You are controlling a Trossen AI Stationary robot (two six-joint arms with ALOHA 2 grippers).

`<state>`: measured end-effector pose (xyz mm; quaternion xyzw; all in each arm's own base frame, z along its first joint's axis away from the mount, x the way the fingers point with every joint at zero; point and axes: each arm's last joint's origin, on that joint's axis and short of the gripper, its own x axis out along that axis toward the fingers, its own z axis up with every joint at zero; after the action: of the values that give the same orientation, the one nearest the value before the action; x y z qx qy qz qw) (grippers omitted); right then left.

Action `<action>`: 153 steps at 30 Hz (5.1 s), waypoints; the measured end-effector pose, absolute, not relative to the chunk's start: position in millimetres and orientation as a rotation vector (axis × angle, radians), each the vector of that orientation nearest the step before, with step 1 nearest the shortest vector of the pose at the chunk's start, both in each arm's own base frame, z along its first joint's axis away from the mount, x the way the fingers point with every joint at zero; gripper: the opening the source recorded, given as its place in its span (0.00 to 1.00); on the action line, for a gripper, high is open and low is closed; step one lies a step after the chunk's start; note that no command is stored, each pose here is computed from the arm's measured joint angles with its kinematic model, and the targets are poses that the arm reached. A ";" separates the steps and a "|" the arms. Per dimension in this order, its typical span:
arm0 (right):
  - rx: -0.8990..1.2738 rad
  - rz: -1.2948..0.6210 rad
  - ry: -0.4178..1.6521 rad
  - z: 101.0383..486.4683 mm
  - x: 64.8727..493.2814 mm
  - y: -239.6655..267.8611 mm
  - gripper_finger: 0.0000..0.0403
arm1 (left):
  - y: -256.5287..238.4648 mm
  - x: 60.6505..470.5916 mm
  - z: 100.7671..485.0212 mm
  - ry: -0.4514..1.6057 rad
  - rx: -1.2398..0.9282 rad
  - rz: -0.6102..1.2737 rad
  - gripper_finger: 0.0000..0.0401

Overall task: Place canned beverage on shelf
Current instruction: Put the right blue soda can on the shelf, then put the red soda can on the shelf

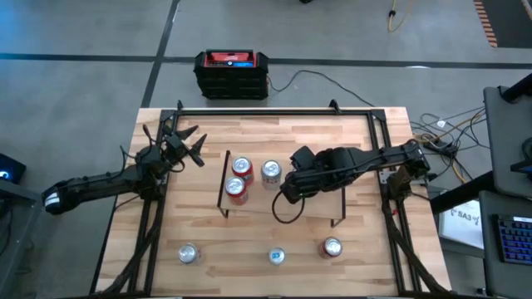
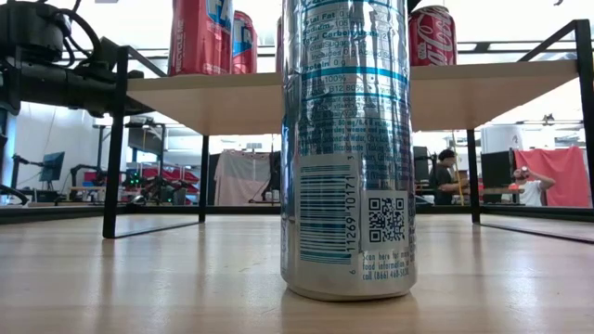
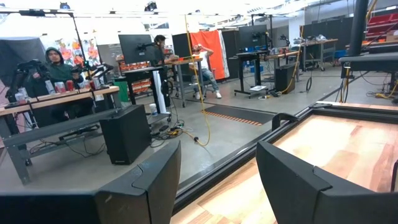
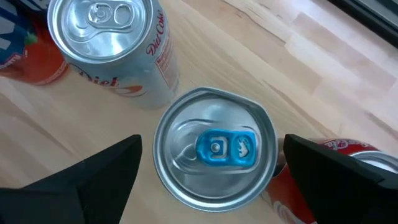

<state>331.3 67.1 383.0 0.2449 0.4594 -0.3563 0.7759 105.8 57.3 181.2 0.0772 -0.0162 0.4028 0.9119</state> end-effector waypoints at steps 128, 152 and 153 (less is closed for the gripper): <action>1.142 -0.906 1.092 299.2 204.4 289.5 0.95 | 57.3 105.8 181.2 -0.033 0.159 0.831 0.49; 0.994 -0.914 1.101 292.9 220.0 278.9 0.95 | 57.3 105.8 181.2 -0.034 0.159 0.830 0.49; 0.979 -0.920 1.106 291.7 221.2 277.4 0.95 | 57.3 105.8 181.2 -0.033 0.159 0.830 0.49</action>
<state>221.2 277.4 291.7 0.4300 0.4859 -0.4043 0.6447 105.8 57.3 181.2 0.0772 -0.0162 0.4030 0.9118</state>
